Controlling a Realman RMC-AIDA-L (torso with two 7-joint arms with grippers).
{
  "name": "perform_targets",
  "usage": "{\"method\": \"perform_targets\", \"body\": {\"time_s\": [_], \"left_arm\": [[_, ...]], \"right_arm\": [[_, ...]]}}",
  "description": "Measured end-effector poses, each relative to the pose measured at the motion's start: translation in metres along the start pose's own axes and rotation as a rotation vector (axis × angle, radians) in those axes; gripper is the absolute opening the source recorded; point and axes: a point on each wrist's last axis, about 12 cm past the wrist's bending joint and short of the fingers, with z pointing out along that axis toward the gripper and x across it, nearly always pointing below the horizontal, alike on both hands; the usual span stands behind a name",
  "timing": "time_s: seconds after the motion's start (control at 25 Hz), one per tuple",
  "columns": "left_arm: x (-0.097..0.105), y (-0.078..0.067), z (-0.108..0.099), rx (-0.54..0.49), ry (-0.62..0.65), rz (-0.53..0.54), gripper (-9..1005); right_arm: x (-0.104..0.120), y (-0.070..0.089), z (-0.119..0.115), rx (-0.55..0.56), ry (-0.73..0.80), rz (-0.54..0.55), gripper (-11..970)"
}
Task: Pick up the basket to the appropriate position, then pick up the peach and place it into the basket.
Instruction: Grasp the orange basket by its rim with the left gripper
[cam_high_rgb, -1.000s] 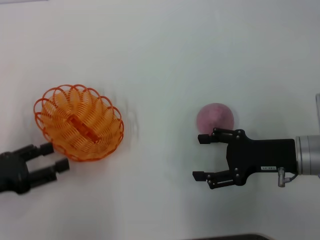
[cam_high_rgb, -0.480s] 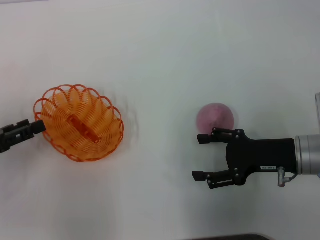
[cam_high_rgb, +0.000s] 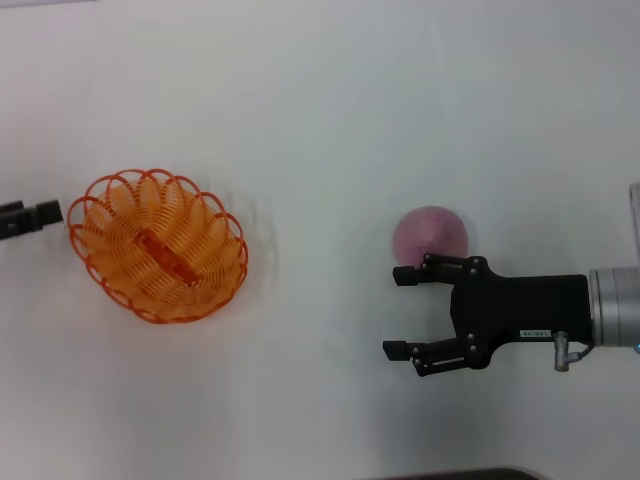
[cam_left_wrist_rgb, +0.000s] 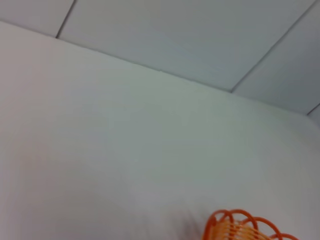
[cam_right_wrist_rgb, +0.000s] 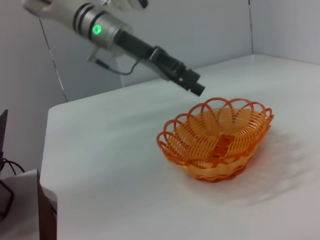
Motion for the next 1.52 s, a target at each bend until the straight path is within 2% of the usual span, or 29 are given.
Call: {"method": "perform_targets", "body": {"time_s": [0.16,0.2,0.24,0.4,0.68,0.96,1.16,1.52], "left_arm": [[-0.029,0.000,0.010,-0.038,0.090,0.040,780],[-0.029,0.000,0.010,-0.038,0.090,0.040,780],[-0.050,-0.003,0.019,-0.063,0.147,0.076,780],[-0.075,-0.012,0.034,-0.074,0.222,0.144,780],[-0.101,-0.027,0.058,-0.129,0.349,0.254,780],[-0.111,-0.042,0.080,-0.174,0.474,0.364,780],[-0.114,-0.052,0.092,-0.171,0.522,0.420,781],[-0.108,-0.059,0.106,-0.182,0.585,0.477,781]], "right_arm": [[0.000,0.000,0.000,0.000,0.000,-0.001,944],[0.000,0.000,0.000,0.000,0.000,-0.001,944],[-0.001,-0.001,0.000,0.000,0.000,-0.002,944],[-0.001,-0.001,0.001,-0.002,0.000,-0.003,944],[-0.001,-0.001,0.000,-0.002,-0.001,-0.003,944],[-0.002,-0.001,0.001,-0.005,-0.002,0.006,944],[-0.002,-0.001,0.001,-0.006,-0.002,0.006,944],[-0.002,-0.001,0.002,-0.005,-0.002,0.007,944]]}}
